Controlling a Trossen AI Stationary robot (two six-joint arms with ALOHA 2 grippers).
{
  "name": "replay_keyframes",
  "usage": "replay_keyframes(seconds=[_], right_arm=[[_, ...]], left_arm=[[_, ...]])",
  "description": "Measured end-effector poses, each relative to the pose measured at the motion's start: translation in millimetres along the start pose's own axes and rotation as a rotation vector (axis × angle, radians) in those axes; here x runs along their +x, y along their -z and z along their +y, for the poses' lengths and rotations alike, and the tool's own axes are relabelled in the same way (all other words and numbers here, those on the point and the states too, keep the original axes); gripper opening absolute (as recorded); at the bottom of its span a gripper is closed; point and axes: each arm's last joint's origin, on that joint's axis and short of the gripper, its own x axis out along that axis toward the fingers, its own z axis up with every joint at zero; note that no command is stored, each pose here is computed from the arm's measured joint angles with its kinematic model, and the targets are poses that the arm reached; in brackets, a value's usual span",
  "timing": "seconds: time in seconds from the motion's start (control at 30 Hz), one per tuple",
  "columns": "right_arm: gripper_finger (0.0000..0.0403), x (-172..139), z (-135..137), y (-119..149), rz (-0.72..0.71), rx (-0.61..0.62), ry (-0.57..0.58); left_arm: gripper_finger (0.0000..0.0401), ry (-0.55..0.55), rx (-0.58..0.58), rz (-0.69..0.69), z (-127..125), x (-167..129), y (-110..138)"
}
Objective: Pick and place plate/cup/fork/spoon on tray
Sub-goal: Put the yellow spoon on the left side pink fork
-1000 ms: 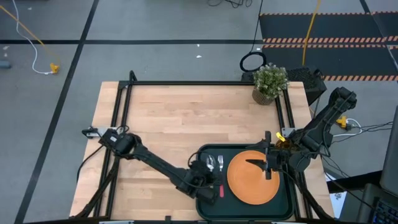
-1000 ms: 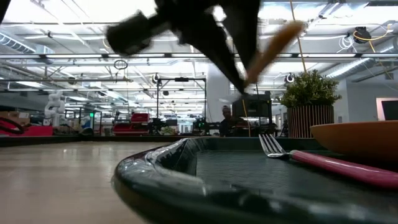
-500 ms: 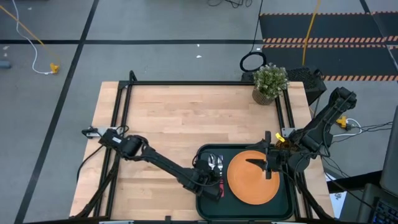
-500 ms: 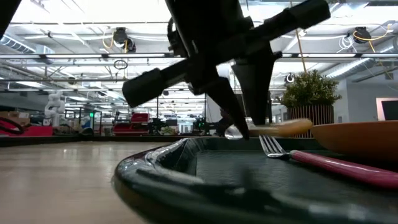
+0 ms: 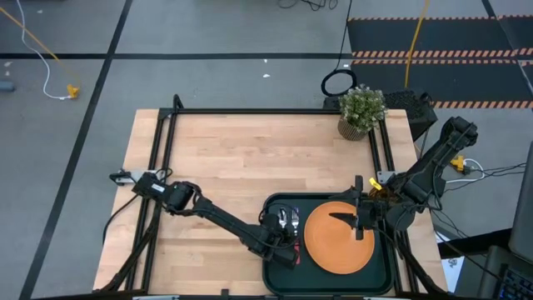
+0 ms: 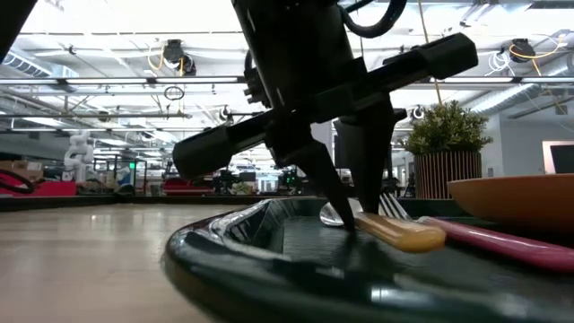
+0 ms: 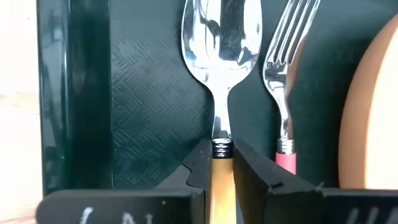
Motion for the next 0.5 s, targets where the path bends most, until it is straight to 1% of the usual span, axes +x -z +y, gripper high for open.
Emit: replay_keyframes(seconds=[0.33, 0.4, 0.5], right_arm=[[0.0235, 0.0, 0.0, 0.0, 0.0, 0.002, -0.001], [0.0235, 0.0, 0.0, 0.0, 0.0, 0.003, -0.001], [0.0235, 0.0, 0.0, 0.0, 0.0, 0.003, 0.0]], left_arm=[[0.0049, -0.004, 0.011, 0.001, 0.3, -0.1, -0.1], [0.0062, -0.006, 0.012, 0.001, 0.5, -0.1, -0.2], [0.0092, -0.007, 0.012, 0.001, 0.6, 0.0, -0.2]])
